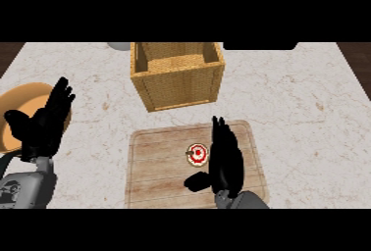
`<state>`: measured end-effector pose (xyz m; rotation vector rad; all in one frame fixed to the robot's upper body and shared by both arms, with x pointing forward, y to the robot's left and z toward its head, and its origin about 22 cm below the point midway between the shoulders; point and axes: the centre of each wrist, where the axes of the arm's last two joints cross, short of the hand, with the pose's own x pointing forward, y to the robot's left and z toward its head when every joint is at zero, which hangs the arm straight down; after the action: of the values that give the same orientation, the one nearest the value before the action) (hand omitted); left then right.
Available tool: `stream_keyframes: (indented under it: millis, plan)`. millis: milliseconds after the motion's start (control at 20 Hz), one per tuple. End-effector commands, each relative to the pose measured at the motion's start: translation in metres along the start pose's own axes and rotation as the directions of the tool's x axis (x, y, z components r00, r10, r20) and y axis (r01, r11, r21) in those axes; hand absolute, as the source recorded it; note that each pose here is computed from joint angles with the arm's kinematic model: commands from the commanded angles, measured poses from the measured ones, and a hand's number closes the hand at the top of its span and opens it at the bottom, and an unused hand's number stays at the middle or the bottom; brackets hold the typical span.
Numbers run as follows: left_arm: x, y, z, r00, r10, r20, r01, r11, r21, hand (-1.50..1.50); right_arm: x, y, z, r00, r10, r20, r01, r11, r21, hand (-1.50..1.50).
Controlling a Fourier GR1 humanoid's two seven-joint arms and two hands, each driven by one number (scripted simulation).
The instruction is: Pick the cupcake from the cutting board and place it in the basket
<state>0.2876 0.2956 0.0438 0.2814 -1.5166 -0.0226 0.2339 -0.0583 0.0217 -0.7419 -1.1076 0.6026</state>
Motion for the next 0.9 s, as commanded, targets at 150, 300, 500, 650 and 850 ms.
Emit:
stream_keyframes:
  millis: [150,300,500,650,850]
  plan:
    - [0.006,-0.009,-0.001,1.0,-0.02,0.005,0.02,1.0,0.01,0.0,0.004,-0.004,-0.015,0.999,0.01,-0.038,-0.008,0.998,0.068,-1.5]
    - [0.003,0.002,0.003,1.0,-0.007,0.006,0.007,1.0,-0.009,0.0,0.011,0.005,-0.02,1.0,0.028,0.0,-0.028,0.989,0.145,1.5]
    - [0.001,-0.014,-0.001,1.0,-0.01,-0.007,0.01,1.0,-0.004,0.0,0.003,0.033,-0.011,0.998,0.066,0.023,-0.069,0.986,0.153,1.5]
    - [0.002,-0.016,-0.012,1.0,-0.017,0.015,0.017,1.0,0.007,0.0,-0.008,0.036,-0.008,1.0,0.013,0.025,-0.017,0.988,0.151,1.5]
    - [0.012,-0.013,-0.002,1.0,0.002,-0.017,-0.002,1.0,-0.031,0.0,-0.006,0.044,0.01,0.986,0.057,0.155,-0.093,0.967,0.237,1.5]
